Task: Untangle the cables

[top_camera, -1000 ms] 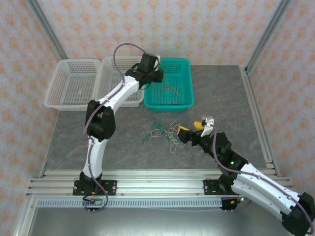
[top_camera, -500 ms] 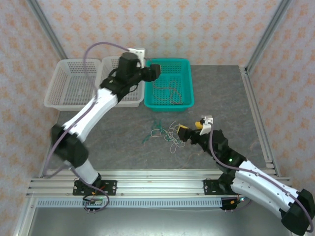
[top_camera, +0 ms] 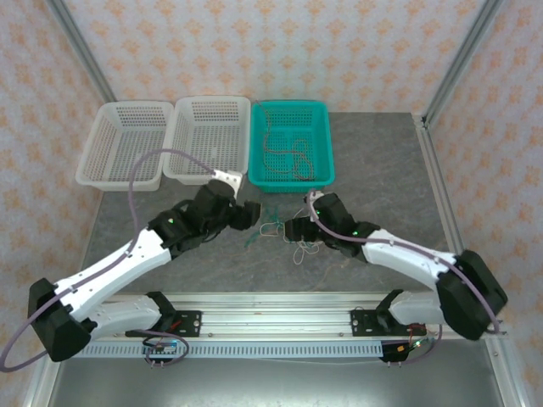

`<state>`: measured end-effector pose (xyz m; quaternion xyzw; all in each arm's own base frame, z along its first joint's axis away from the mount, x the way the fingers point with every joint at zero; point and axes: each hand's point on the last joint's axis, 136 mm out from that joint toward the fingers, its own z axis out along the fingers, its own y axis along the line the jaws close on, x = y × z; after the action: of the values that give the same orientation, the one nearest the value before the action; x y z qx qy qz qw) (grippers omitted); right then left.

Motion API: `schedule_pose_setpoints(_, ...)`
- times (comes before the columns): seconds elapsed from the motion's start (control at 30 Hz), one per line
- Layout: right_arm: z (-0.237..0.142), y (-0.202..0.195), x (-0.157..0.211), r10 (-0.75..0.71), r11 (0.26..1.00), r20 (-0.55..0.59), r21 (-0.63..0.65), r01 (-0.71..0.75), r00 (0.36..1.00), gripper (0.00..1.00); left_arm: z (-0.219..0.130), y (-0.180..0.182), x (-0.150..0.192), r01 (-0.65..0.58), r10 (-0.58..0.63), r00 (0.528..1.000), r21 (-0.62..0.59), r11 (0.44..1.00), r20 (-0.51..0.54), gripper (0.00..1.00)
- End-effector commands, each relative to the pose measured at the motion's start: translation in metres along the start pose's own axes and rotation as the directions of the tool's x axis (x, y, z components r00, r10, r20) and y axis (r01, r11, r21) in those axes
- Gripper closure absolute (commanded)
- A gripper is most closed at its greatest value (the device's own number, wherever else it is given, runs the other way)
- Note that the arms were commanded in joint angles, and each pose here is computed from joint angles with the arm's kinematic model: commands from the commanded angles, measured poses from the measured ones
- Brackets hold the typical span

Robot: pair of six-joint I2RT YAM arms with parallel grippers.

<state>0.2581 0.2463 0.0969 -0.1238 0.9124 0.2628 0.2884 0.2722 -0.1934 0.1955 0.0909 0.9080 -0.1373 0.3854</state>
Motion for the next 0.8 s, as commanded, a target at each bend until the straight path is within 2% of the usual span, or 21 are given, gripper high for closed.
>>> schedule_pose_setpoints(0.0, 0.015, 0.016, -0.003, 0.000, 0.997, -0.054, -0.072, -0.004, 0.999, 0.28, 0.014, 0.017, 0.033, 0.018, -0.028, 0.994, -0.095, 0.995, -0.106, 0.30)
schedule_pose_setpoints(0.17, 0.040, 0.018, -0.001, 0.005, 0.997, -0.096, -0.071, -0.012, 0.995, 0.28, 0.045, 0.009, 0.063, -0.067, 0.036, 0.953, -0.093, 0.993, -0.299, 0.31)
schedule_pose_setpoints(0.23, 0.048, 0.019, -0.001, 0.002, 0.997, -0.096, -0.077, -0.010, 0.995, 0.33, 0.056, 0.012, 0.076, -0.102, 0.059, 0.933, -0.104, 0.989, -0.354, 0.32)
schedule_pose_setpoints(0.4, 0.066, 0.007, 0.002, 0.040, 0.999, -0.129, 0.001, -0.040, 0.991, 0.39, 0.080, 0.017, 0.095, -0.141, 0.078, 0.909, -0.126, 0.982, -0.410, 0.34)
schedule_pose_setpoints(0.53, 0.074, 0.000, 0.009, 0.066, 0.997, -0.171, 0.037, -0.060, 0.983, 0.48, 0.093, 0.019, 0.107, -0.149, 0.073, 0.893, -0.140, 0.979, -0.443, 0.46)
schedule_pose_setpoints(0.63, 0.075, -0.005, 0.012, 0.076, 0.996, -0.175, 0.063, -0.066, 0.982, 0.62, 0.097, 0.019, 0.115, -0.143, 0.068, 0.886, -0.131, 0.981, -0.458, 0.56)
schedule_pose_setpoints(0.77, 0.072, -0.010, 0.013, 0.089, 0.994, -0.161, 0.084, -0.076, 0.983, 0.70, 0.102, 0.008, 0.128, -0.121, 0.073, 0.865, -0.066, 0.991, -0.496, 0.61)
